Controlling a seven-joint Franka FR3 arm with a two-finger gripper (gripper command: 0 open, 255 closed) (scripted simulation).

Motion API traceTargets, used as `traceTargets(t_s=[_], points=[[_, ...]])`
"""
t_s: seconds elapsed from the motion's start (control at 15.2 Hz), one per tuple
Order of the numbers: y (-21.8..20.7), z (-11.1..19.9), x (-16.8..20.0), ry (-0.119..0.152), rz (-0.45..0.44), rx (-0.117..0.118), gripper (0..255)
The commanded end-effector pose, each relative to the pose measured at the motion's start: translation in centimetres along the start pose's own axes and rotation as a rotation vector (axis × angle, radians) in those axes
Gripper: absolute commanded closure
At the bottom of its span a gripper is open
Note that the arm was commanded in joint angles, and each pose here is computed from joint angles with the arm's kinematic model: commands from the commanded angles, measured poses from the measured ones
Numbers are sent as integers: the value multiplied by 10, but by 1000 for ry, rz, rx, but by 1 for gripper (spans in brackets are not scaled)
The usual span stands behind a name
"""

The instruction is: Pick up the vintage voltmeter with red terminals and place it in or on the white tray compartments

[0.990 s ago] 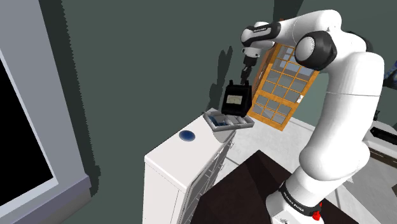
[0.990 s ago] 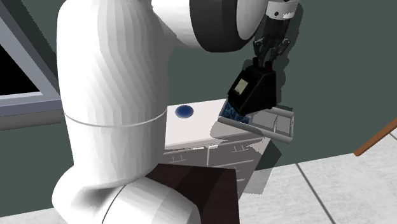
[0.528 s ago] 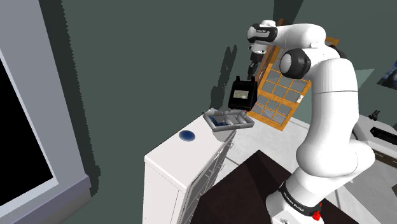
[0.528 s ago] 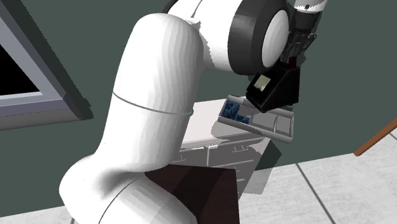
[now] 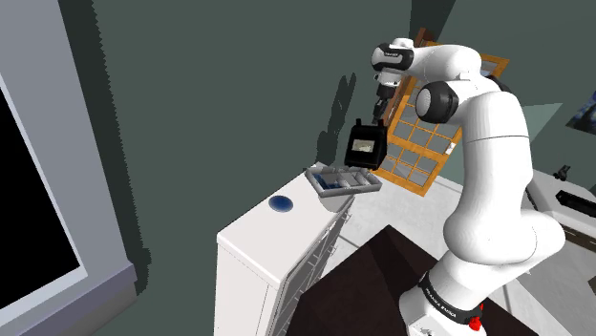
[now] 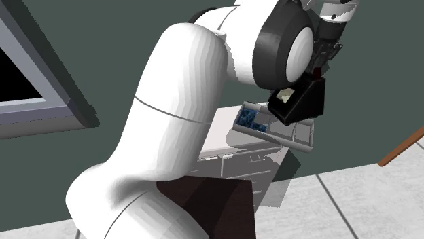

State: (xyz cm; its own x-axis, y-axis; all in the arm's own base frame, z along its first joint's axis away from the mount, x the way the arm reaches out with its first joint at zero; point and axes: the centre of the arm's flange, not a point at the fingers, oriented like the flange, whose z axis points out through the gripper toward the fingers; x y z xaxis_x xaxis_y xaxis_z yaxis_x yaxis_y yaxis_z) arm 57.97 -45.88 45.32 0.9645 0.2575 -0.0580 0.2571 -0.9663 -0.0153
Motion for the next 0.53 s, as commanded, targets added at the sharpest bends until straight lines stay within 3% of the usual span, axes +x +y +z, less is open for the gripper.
traceTargets(t_s=[0.0,0.46], points=[[0,7,0,3,0,-4,255],[1,44,2,3,0,-4,255]])
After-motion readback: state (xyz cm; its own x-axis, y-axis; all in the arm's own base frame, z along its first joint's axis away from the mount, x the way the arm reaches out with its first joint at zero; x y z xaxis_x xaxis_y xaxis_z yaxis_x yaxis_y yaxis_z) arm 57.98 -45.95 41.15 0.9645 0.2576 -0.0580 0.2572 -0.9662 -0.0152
